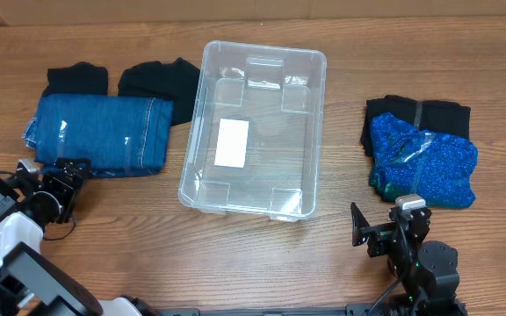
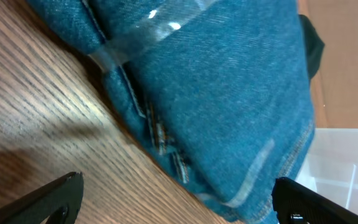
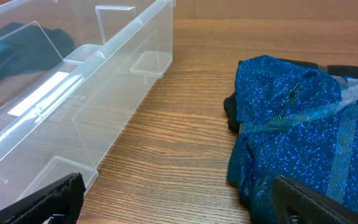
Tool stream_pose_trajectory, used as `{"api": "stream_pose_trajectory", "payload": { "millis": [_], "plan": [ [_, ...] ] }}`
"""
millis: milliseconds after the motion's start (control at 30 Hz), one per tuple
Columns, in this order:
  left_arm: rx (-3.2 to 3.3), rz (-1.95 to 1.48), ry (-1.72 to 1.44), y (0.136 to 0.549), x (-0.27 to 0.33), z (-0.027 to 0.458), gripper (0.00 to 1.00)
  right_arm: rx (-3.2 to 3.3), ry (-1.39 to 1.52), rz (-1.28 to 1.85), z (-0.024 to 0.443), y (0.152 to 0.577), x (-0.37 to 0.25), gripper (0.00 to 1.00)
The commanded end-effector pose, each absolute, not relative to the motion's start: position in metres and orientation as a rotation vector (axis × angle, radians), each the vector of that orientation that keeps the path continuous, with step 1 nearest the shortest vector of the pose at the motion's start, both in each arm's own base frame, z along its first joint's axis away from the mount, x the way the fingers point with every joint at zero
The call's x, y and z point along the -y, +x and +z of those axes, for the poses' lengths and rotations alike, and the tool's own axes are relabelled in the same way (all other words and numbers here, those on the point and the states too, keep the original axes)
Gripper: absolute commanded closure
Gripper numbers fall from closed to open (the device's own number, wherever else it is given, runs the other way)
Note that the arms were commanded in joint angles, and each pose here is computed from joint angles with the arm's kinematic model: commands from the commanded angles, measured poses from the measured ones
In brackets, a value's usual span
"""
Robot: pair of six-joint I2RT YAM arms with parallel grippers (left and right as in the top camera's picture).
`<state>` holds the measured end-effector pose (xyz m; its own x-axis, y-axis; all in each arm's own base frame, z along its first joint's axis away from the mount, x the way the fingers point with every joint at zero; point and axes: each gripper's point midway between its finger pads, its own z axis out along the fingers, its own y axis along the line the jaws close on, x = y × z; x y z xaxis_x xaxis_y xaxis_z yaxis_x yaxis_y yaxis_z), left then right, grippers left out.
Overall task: Pack container
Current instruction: 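Reach the left gripper to the folded blue denim and grasp its edge, then lift the denim with the left gripper and swing it over the bin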
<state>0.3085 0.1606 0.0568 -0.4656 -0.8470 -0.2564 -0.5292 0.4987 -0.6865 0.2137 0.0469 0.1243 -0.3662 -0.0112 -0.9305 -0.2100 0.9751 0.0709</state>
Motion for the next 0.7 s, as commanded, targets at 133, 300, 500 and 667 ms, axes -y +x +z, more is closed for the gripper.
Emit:
{"api": "stream_pose_trajectory", "payload": {
  "millis": [133, 300, 500, 667],
  "plan": [
    [-2.130, -0.815, -1.147, 0.323, -0.159, 0.032, 0.00, -1.940, -0.148, 0.200, 0.121, 0.214, -0.045, 0.00],
    [-2.159, -0.778, -1.151, 0.341, -0.148, 0.020, 0.00, -1.940, -0.147, 0.200, 0.121, 0.214, -0.045, 0.00],
    [-2.176, -0.736, -1.178, 0.363, -0.132, 0.004, 0.00, -1.940, -0.148, 0.200, 0.121, 0.214, -0.045, 0.00],
    [-2.166, -0.817, -1.243, 0.370, -0.123, -0.028, 0.05, -1.940, -0.148, 0.200, 0.121, 0.214, -0.045, 0.00]
  ]
}}
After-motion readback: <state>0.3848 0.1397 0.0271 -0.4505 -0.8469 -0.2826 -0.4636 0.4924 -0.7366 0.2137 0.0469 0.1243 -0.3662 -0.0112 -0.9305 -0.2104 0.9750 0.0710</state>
